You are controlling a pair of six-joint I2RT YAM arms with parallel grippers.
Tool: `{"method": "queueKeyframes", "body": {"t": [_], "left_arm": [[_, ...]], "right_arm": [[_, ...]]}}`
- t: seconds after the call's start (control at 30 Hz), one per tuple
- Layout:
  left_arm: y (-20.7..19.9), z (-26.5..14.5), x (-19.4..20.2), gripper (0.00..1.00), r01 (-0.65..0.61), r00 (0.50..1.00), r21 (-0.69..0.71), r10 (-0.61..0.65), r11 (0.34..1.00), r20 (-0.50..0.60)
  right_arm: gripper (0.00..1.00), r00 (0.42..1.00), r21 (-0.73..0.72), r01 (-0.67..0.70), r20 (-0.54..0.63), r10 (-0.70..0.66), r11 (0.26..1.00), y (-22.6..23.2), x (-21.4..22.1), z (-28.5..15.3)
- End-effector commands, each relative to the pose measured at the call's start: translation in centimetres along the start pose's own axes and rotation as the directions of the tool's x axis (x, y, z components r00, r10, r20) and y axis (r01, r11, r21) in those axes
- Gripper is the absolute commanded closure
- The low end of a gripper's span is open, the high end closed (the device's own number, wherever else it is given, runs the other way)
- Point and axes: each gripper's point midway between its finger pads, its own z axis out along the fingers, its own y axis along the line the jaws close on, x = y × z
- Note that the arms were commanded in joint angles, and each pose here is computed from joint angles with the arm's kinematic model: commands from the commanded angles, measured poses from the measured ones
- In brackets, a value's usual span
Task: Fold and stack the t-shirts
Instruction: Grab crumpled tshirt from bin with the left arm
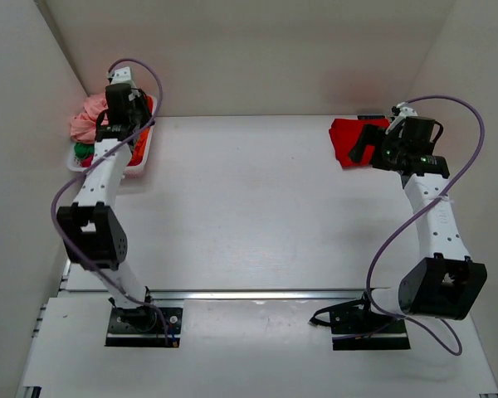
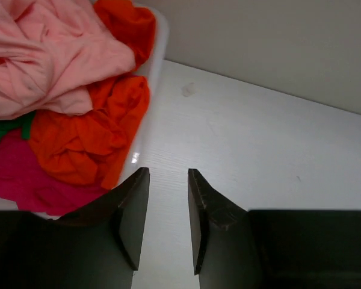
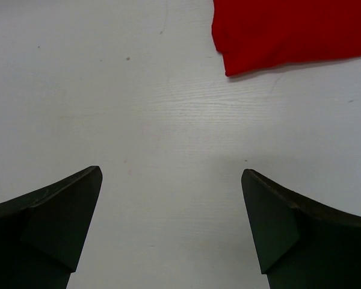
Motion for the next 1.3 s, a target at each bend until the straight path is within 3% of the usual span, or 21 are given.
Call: {"method": "queueKeyframes", "body": {"t": [0.0,0.1,0.3,0.5,0.63,0.73,0.8,0.83,0.9,0.93,1.0,1.03,1.1,1.27], "left_arm": [[5.7,3.6,0.8,0.57,0.189,0.979,-0.075,-0.194,0.979,-0.066],[8.4,6.3,-0.2,0.55,0.243,0.968,-0.151,-0.25,0.958,-0.03],[9.5,10.4,-1.1,0.36,0.068,0.997,-0.364,-0.078,0.929,-0.013],[12.5,13.7,2.2,0.15,0.065,0.995,-0.457,-0.089,0.887,-0.033],[14.8,14.7,5.5,0.1,0.047,0.991,-0.536,-0.108,0.843,-0.084],[16.2,15.1,5.7,0.07,0.036,0.991,-0.564,-0.101,0.825,-0.086],[17.2,15.4,5.7,0.1,0.063,0.99,-0.571,-0.124,0.818,-0.068],[17.3,15.5,5.5,0.16,0.077,0.99,-0.567,-0.13,0.82,-0.054],[17.8,15.7,5.3,0.49,0.104,0.988,-0.558,-0.151,0.823,-0.039],[17.9,15.8,5.5,0.6,0.099,0.988,-0.556,-0.147,0.826,-0.043],[17.8,15.3,4.4,0.91,0.103,0.99,-0.552,-0.14,0.827,-0.024],[17.1,14.9,3.1,0.96,0.095,0.993,-0.537,-0.117,0.838,-0.006],[15.1,13.1,-0.8,1.0,0.108,0.994,-0.495,-0.083,0.862,0.072],[10.9,10.1,-7.4,0.97,0.148,0.98,-0.358,-0.088,0.922,0.178]], "right_arm": [[0.01,0.996,0.022,0.049,0.078,-0.05,0.999,-0.4,-2.1,-0.6],[0.01,0.994,0.043,0.047,0.096,-0.051,0.998,-0.7,-0.9,-0.5],[0.01,0.995,0.044,0.023,0.092,-0.027,0.999,-1.3,0.1,0.1],[0.02,0.994,0.016,0.012,0.107,-0.014,1.0,-1.1,-0.8,0.6],[0.02,0.996,0.011,0.02,0.083,-0.021,1.0,-1.0,-0.5,1.4],[0.03,0.998,0.024,0.018,0.063,-0.019,1.0,-1.3,0.1,1.9],[0.06,0.998,0.024,0.025,0.063,-0.026,0.999,-1.4,0.1,2.1],[0.06,0.998,0.02,0.021,0.055,-0.022,1.0,-1.1,0.5,2.3],[0.11,0.999,0.026,0.02,0.045,-0.021,0.999,-1.1,0.8,2.4],[0.13,0.999,0.024,0.02,0.047,-0.021,1.0,-1.0,0.7,2.3],[0.19,0.999,0.019,0.016,0.029,-0.016,1.0,-0.8,1.2,2.6],[0.22,0.999,0.016,0.013,0.039,-0.014,1.0,-0.6,0.9,2.3],[0.22,0.999,0.003,0.012,0.032,-0.013,1.0,-0.1,1.2,2.4],[0.25,0.999,-0.034,-0.01,0.045,0.011,0.999,1.0,1.2,1.8]]}}
